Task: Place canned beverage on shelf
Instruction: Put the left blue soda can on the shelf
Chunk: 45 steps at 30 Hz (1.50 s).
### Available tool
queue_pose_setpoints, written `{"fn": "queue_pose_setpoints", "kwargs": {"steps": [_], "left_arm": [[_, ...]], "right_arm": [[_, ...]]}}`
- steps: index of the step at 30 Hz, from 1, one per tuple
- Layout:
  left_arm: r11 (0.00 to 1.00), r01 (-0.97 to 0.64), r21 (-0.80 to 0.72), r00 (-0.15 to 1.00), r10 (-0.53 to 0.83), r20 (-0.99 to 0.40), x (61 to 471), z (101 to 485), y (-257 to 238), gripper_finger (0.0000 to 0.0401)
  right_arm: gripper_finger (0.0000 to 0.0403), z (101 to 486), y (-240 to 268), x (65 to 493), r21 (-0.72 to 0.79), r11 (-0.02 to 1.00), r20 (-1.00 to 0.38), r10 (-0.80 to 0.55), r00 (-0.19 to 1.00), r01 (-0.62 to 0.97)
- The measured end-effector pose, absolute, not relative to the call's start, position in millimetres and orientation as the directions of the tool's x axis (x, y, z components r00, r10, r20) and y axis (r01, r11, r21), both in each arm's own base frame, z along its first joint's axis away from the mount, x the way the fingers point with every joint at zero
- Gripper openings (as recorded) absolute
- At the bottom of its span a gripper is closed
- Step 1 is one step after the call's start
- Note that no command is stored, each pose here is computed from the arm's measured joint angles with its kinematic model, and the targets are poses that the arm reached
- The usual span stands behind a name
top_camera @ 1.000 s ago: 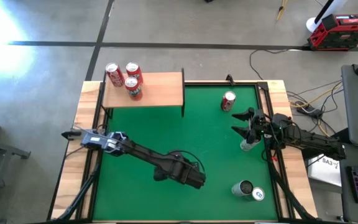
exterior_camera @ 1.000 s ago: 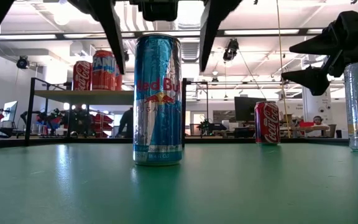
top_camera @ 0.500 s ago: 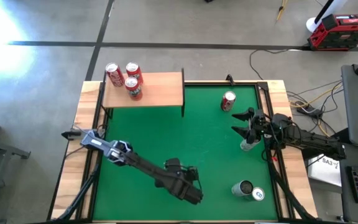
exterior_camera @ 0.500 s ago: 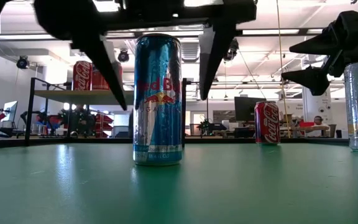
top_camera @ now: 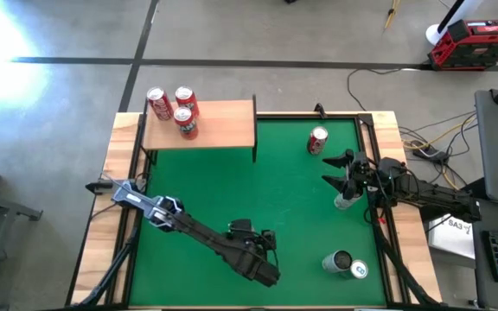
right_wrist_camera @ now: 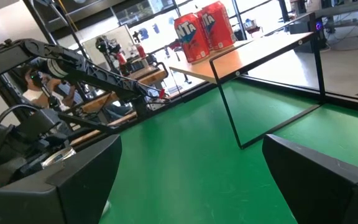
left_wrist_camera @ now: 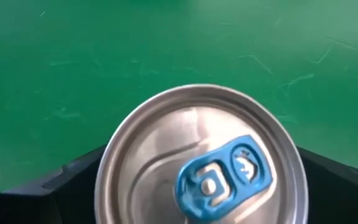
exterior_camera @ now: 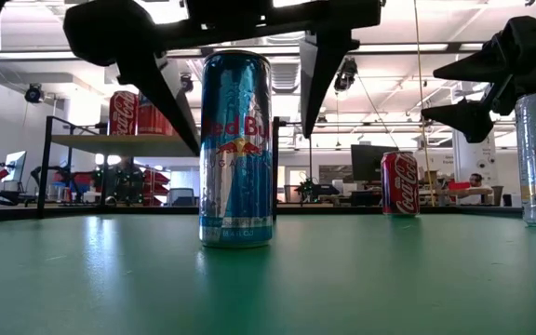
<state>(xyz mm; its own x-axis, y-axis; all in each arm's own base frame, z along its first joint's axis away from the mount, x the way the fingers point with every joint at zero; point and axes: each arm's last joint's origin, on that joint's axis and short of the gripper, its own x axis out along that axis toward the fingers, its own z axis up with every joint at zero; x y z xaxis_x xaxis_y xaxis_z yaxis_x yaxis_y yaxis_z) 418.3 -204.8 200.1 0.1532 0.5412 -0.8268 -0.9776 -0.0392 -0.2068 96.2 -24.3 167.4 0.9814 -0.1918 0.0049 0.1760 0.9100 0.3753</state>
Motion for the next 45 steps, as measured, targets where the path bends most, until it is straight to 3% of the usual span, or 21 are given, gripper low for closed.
{"fn": "queue_pose_setpoints", "kwargs": {"steps": [13,27,38,45], "left_arm": [[-0.042,-0.981,-0.191,0.144,0.501,-0.853,413,200,-216,0.0383],[-0.022,-0.982,-0.187,0.149,0.515,-0.844,414,200,-213,0.021],[0.015,-0.98,-0.199,0.176,0.534,-0.827,415,205,-212,0.021],[0.102,-0.975,-0.198,0.222,0.512,-0.83,411,237,-201,0.021]], "right_arm": [[0.0382,168,-24,96,0.375,0.91,0.006,-0.192,0.981,0.176],[0.0382,168,-24,96,0.375,0.91,0.006,-0.192,0.981,0.176],[0.0382,168,-24,96,0.375,0.91,0.006,-0.193,0.981,0.176],[0.0382,168,-24,96,0.375,0.91,0.006,-0.192,0.981,0.176]]}}
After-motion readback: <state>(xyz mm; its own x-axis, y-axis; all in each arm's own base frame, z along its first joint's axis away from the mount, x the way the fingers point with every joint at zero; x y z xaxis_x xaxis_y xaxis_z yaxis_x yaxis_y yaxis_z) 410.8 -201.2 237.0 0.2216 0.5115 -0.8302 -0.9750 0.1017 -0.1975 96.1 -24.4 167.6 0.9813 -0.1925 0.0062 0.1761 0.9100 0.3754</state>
